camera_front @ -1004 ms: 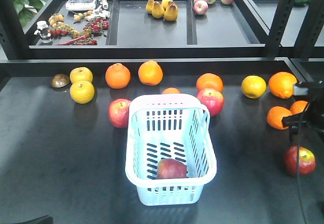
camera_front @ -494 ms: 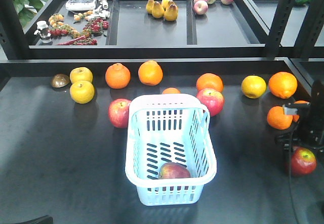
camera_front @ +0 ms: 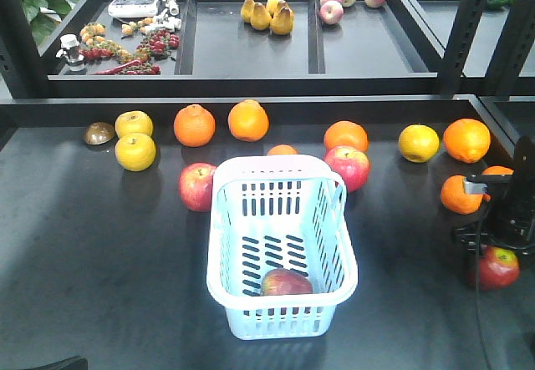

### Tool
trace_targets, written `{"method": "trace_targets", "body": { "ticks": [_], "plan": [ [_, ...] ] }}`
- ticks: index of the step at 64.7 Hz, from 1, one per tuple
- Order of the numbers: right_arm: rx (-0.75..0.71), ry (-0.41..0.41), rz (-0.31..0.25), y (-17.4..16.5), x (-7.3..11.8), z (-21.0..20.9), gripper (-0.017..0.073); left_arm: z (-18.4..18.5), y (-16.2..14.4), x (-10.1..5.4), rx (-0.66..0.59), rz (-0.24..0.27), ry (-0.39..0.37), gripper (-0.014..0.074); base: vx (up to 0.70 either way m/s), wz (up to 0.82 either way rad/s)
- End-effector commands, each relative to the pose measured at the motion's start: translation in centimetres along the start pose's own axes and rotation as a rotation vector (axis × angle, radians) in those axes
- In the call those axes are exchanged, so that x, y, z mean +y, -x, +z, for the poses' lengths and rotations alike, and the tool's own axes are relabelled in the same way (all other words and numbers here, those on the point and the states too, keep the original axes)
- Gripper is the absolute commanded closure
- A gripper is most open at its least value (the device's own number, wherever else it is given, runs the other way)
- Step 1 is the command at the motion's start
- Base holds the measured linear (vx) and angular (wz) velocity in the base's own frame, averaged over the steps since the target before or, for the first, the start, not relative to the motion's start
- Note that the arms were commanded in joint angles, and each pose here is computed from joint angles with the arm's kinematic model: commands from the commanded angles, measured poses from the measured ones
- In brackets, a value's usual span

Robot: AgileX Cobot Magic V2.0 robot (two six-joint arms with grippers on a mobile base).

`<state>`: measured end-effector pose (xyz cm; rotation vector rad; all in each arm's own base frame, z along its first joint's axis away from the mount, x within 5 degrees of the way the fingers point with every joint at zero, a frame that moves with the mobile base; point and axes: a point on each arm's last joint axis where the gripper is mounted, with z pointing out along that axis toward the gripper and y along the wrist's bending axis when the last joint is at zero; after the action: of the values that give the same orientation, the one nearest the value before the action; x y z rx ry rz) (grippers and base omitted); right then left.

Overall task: Pick three apples into basket with both arms
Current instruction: 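Move the right gripper back to another red apple and grasp it, then carry the second apple into the basket and release it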

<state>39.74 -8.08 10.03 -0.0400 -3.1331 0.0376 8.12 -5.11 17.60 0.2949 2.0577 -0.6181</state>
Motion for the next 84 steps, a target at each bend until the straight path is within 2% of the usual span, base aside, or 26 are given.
{"method": "trace_targets", "body": {
  "ticks": [1,10,18,28,38,52,58,65,73,78,84],
  "plan": [
    [-0.137,0.028,-0.014,0.5,0.2,-4.9,0.0453,-0.1,1.0,-0.1,-0.035,-0.021,0.000,0.0601,0.00,0.00],
    [-0.219,0.071,-0.051,-0.1,1.0,-8.9,0.0571,-0.1,1.0,-0.1,-0.035,-0.021,0.000,0.0601,0.00,0.00],
    [-0.283,0.139,-0.062,-1.5,1.8,-12.8,0.0563,-0.1,1.0,-0.1,-0.035,-0.021,0.000,0.0601,0.00,0.00],
    [-0.370,0.237,-0.137,-5.1,4.1,-16.1,0.0562,-0.1,1.0,-0.1,-0.035,-0.021,0.000,0.0601,0.00,0.00],
    [-0.500,0.356,-0.241,-9.1,7.9,-19.2,0.0562,-0.1,1.0,-0.1,-0.035,-0.021,0.000,0.0601,0.00,0.00],
    [-0.607,0.537,-0.410,-12.8,15.2,-20.7,0.0562,-0.1,1.0,-0.1,-0.035,-0.021,0.000,0.0601,0.00,0.00],
    [-0.636,0.549,-0.485,-13.0,18.1,-20.4,0.0561,-0.1,1.0,-0.1,-0.035,-0.021,0.000,0.0601,0.00,0.00],
    [-0.659,0.544,-0.496,-12.4,20.1,-19.4,0.0551,-0.1,1.0,-0.1,-0.035,-0.021,0.000,0.0601,0.00,0.00],
    [-0.629,0.554,-0.500,-11.7,21.5,-17.9,0.0477,-0.1,1.0,-0.1,-0.035,-0.021,0.000,0.0601,0.00,0.00],
    [-0.611,0.562,-0.509,-11.4,21.9,-17.1,0.0367,-0.1,1.0,-0.1,-0.035,-0.021,0.000,0.0601,0.00,0.00],
    [-0.610,0.568,-0.510,-11.0,22.1,-16.6,0.0188,-0.1,1.0,-0.1,-0.035,-0.021,0.000,0.0601,0.00,0.00]
  ]
}}
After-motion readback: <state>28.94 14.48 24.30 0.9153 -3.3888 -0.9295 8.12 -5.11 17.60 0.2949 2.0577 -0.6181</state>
